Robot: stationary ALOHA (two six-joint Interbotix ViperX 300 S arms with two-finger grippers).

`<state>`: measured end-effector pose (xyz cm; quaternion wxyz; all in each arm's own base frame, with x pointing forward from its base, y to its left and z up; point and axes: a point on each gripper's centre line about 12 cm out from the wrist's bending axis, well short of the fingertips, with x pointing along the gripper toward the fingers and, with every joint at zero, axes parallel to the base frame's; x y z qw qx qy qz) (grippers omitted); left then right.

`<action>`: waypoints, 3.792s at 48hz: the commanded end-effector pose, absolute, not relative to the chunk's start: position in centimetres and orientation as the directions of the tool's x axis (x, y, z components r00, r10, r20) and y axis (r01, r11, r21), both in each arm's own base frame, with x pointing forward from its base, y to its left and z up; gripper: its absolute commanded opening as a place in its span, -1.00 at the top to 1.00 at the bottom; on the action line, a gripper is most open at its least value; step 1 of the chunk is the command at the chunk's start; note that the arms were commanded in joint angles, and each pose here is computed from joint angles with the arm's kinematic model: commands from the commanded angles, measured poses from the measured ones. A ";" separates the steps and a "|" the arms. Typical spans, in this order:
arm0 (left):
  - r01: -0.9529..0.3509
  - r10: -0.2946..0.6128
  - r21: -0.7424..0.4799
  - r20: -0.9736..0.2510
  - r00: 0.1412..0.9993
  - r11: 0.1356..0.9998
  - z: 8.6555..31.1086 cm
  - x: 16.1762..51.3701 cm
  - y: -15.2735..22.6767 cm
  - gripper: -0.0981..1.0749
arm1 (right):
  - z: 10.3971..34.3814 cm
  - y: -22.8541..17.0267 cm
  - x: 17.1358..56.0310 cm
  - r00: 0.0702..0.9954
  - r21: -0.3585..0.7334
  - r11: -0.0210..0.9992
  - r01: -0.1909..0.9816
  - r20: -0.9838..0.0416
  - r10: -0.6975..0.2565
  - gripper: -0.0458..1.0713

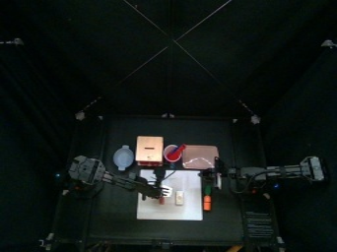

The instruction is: Put salmon onto rice

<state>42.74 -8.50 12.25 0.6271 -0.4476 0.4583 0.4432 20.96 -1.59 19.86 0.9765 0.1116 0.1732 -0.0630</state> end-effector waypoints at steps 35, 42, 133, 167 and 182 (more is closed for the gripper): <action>-0.961 0.120 -0.156 -0.975 0.186 0.228 11.4 43.5 -10.3 -0.62 | 19.6 -1.7 20.9 0.930 0.214 0.961 0.174 -0.356 -0.090 0.86; -0.961 0.118 -0.158 -0.975 0.189 0.228 11.5 43.6 -10.3 -0.54 | 19.6 -1.7 20.9 0.930 0.212 0.962 0.174 -0.356 -0.090 0.86; -0.937 0.092 -0.259 -0.954 0.287 0.236 13.4 52.8 -8.2 -0.18 | 19.4 -2.0 20.7 0.924 0.237 0.949 0.205 -0.368 -0.108 0.86; -0.915 0.119 -0.308 -0.930 0.348 0.261 17.9 52.5 -7.7 -0.64 | 19.2 -2.0 20.6 0.921 0.238 0.949 0.207 -0.374 -0.108 0.86; -0.856 0.166 -0.277 -0.910 0.380 0.437 21.4 51.1 -7.1 -0.64 | 19.1 -1.9 20.6 0.922 0.239 0.950 0.201 -0.375 -0.101 0.86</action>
